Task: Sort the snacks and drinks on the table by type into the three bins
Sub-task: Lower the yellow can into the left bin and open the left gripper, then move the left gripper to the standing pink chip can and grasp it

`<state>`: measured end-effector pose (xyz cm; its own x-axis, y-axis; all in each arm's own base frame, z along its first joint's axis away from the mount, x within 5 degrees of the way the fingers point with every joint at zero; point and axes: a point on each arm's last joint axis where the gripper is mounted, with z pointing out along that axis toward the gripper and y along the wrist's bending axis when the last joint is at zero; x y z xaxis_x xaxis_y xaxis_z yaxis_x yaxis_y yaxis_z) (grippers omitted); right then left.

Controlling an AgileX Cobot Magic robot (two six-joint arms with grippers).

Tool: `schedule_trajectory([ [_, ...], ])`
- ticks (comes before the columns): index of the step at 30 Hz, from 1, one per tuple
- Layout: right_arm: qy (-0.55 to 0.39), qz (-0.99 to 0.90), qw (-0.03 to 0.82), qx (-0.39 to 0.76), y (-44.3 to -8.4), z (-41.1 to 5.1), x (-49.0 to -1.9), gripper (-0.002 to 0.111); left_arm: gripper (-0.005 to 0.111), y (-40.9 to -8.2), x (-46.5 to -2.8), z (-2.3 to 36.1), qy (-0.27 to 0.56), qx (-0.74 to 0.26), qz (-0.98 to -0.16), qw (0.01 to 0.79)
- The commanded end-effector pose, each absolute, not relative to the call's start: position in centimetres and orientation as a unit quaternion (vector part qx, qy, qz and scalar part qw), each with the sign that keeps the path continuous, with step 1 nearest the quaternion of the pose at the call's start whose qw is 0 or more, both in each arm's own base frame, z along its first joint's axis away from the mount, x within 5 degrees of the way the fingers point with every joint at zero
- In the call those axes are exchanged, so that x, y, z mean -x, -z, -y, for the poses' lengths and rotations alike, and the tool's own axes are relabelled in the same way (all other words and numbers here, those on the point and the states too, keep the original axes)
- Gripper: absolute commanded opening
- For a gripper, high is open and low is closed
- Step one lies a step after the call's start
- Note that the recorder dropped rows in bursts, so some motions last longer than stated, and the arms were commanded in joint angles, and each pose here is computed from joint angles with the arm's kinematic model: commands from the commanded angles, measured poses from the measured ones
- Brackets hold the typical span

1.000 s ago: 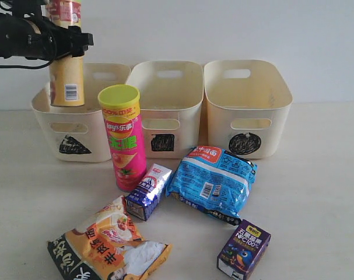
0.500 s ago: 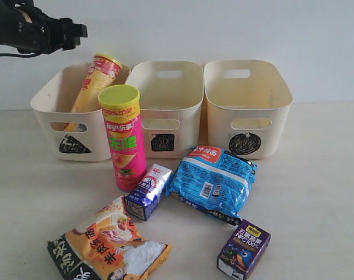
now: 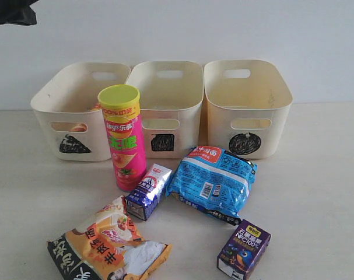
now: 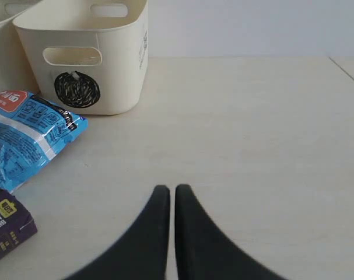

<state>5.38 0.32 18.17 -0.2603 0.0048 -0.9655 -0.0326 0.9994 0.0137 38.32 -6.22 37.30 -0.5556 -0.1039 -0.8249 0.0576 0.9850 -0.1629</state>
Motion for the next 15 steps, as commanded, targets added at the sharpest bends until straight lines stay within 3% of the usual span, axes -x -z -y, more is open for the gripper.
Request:
schedule_trajectory([
  [1,-0.012,-0.791,0.612,0.010,-18.3,-0.3,-5.4,0.001,0.004,-38.0,-35.2,6.7,0.130,-0.017,-0.878,0.460],
  [9,-0.012,-0.791,0.612,0.010,-18.3,-0.3,-5.4,0.001,0.004,-39.0,-30.3,6.9,0.171,-0.051,-0.865,0.470],
  [15,-0.012,-0.791,0.612,0.010,-18.3,-0.3,-5.4,0.001,0.004,-38.1,-27.9,6.9,0.168,-0.093,-0.884,0.425],
])
